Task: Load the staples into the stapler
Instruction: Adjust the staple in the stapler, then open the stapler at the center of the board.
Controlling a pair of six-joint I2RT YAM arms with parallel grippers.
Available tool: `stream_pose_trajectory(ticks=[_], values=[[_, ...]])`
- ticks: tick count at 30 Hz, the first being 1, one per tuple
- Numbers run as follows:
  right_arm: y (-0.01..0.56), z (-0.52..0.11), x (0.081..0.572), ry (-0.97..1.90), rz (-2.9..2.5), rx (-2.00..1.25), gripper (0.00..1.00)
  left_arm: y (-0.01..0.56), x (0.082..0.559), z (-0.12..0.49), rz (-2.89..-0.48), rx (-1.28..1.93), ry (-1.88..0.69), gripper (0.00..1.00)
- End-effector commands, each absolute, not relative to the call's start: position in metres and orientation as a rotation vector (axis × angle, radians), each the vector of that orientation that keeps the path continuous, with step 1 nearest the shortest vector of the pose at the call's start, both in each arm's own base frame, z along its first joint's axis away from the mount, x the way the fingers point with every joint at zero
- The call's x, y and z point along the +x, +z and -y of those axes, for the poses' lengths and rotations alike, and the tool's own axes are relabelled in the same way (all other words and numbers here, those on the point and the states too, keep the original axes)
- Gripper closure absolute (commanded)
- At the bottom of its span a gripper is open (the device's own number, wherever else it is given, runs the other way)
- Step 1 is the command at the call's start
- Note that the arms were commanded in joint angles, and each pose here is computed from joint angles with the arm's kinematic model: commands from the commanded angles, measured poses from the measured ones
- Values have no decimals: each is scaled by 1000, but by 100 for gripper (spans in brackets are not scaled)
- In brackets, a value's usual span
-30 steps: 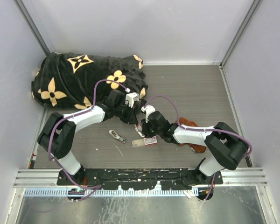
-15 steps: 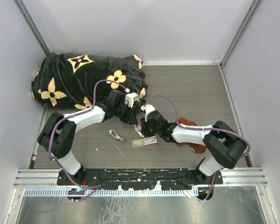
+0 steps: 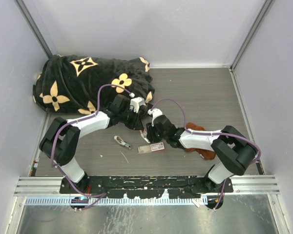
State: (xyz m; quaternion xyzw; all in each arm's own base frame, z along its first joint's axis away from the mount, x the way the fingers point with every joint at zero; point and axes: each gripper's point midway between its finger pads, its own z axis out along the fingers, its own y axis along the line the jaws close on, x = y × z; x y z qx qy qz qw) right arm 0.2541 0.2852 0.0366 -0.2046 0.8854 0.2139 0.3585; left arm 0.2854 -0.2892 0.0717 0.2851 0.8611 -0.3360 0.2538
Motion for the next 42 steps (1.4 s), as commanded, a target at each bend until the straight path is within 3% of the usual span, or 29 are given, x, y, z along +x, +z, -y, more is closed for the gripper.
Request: stream_pose_trajectory(ticks=[1,10,13,15,25,30,42], values=[[64,-299,267,614,-2206,-472,56,86,305,292,-2283,672,-879,100],[87,-287,265,634,-2162,-467,36,87,310,277,-2331,451,-803,100],[95,-280,267,614,-2157,-423,14,80,303,269,-2363,396,-786,100],[100,-279,265,607,-2166,-432,9,75,299,264,-2383,362,-770,100],[124,-283,247,784,-2080,-404,0,81,294,261,-2360,230,-792,100],[110,-271,255,689,-2161,-293,0,87,290,265,-2332,210,-790,100],[97,-291,248,772,-2186,-256,11,82,279,255,-2335,279,-696,100]])
